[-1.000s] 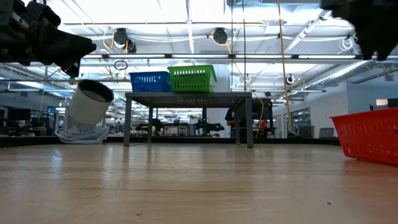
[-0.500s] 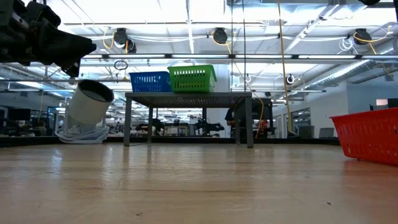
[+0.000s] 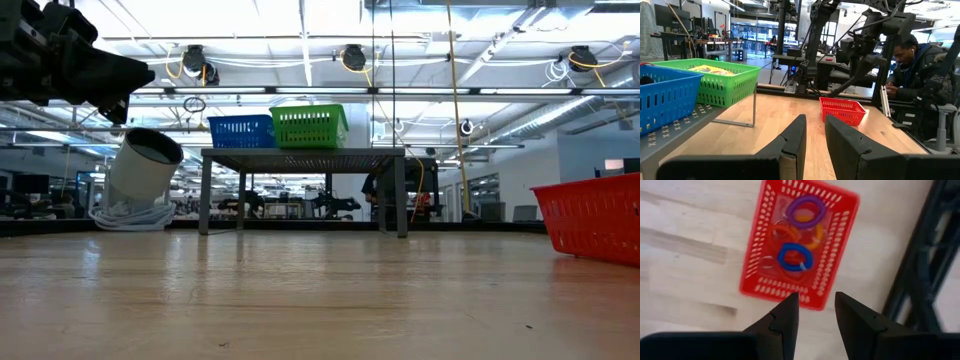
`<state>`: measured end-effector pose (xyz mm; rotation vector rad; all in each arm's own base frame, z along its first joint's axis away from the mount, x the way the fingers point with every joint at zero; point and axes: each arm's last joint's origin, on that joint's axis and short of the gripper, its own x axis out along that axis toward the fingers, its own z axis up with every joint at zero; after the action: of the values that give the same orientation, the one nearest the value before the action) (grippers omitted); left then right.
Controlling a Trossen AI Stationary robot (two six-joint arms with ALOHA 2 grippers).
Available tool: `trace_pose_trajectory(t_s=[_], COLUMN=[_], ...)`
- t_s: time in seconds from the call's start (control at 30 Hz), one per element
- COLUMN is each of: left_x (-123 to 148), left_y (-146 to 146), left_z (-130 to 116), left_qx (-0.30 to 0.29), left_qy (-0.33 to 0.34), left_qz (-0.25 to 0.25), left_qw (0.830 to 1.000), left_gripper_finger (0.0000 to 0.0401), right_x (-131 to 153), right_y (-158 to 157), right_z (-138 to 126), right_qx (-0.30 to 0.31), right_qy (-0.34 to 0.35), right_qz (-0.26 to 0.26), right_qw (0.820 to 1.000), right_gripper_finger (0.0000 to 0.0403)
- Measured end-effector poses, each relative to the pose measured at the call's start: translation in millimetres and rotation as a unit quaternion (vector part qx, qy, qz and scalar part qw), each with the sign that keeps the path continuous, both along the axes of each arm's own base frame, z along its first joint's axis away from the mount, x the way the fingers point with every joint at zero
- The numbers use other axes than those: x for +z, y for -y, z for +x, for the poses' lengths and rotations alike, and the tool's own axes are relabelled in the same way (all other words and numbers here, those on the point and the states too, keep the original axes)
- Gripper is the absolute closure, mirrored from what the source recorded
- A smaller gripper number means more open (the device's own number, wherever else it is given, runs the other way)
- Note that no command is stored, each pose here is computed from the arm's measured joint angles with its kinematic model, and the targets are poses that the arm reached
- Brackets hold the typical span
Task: Pick & Place Office Desk Supplies
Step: Put the red bin on the shelf
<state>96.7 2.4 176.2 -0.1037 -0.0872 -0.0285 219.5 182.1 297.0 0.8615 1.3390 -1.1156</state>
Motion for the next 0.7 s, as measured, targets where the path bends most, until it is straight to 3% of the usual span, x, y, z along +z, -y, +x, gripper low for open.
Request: trace_pose_trajectory(t_s=[0.43, 0.7], left_x=[0.0, -0.1], left_y=[0.1, 0.1], left_z=[0.0, 0.0], left_qx=[-0.001, -0.001], left_qy=[0.000, 0.000], left_qz=[0.000, 0.000], left_qw=[1.000, 1.000], left_gripper_finger=[0.0323, 0.0323], right_x=[-15.7, -38.6], right_y=[8.2, 14.8], right_z=[-30.2, -39.0], right_qx=[-0.057, -0.078], right_qy=[-0.006, -0.004], right_qz=[-0.039, -0.022], right_qw=[0.998, 0.997], right_gripper_finger=[0.0287, 0.0287])
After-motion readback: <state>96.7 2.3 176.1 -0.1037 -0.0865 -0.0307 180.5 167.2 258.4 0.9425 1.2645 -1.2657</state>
